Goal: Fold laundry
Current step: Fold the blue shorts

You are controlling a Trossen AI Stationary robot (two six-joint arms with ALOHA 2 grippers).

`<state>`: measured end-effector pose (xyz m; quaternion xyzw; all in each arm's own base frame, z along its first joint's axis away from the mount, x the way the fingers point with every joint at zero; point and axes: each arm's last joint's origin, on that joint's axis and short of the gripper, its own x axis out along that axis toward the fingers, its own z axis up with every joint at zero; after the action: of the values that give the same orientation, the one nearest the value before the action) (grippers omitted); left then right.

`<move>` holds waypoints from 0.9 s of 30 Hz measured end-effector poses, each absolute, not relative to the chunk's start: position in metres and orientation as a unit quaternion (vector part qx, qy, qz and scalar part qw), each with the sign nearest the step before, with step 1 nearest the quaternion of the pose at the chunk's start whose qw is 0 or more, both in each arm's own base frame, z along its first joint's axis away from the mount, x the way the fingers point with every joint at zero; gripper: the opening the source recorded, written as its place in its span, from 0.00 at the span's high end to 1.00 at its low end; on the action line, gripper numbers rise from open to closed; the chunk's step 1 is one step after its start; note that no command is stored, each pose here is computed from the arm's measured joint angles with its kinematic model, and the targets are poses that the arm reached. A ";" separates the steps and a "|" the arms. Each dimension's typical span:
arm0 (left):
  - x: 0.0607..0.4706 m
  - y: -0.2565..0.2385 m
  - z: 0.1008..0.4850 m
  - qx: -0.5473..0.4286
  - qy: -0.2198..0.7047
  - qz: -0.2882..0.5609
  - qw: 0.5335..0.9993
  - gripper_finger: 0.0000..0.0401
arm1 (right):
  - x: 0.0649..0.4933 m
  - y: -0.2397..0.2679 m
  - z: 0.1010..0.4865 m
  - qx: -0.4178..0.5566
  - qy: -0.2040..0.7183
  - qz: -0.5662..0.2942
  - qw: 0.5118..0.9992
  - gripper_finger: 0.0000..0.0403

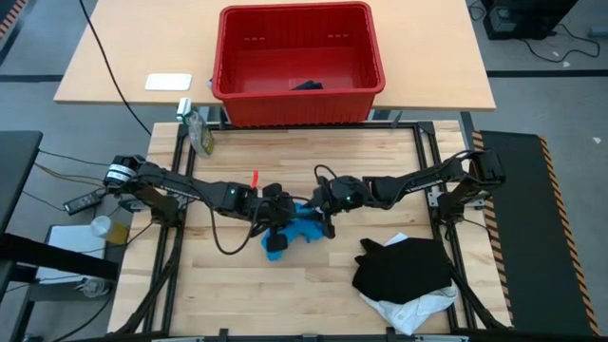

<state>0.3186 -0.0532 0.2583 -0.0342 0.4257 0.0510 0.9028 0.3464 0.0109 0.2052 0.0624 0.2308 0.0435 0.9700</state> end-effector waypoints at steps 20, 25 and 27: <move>0.307 -0.076 0.216 -0.139 0.462 0.104 0.869 0.47 | 0.344 0.014 0.210 0.092 0.331 0.078 0.936 0.96; 0.290 -0.086 0.189 -0.203 0.450 0.136 0.859 0.47 | 0.344 0.014 0.214 0.108 0.355 0.070 0.926 0.96; 0.290 -0.088 0.190 -0.238 0.422 0.138 0.864 0.48 | 0.344 0.014 0.216 0.114 0.356 0.068 0.925 0.96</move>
<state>0.2901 -0.0882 0.1899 -0.2378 0.4221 0.1380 0.8639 0.3443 0.0143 0.2165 0.1137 0.3564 0.0682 0.9249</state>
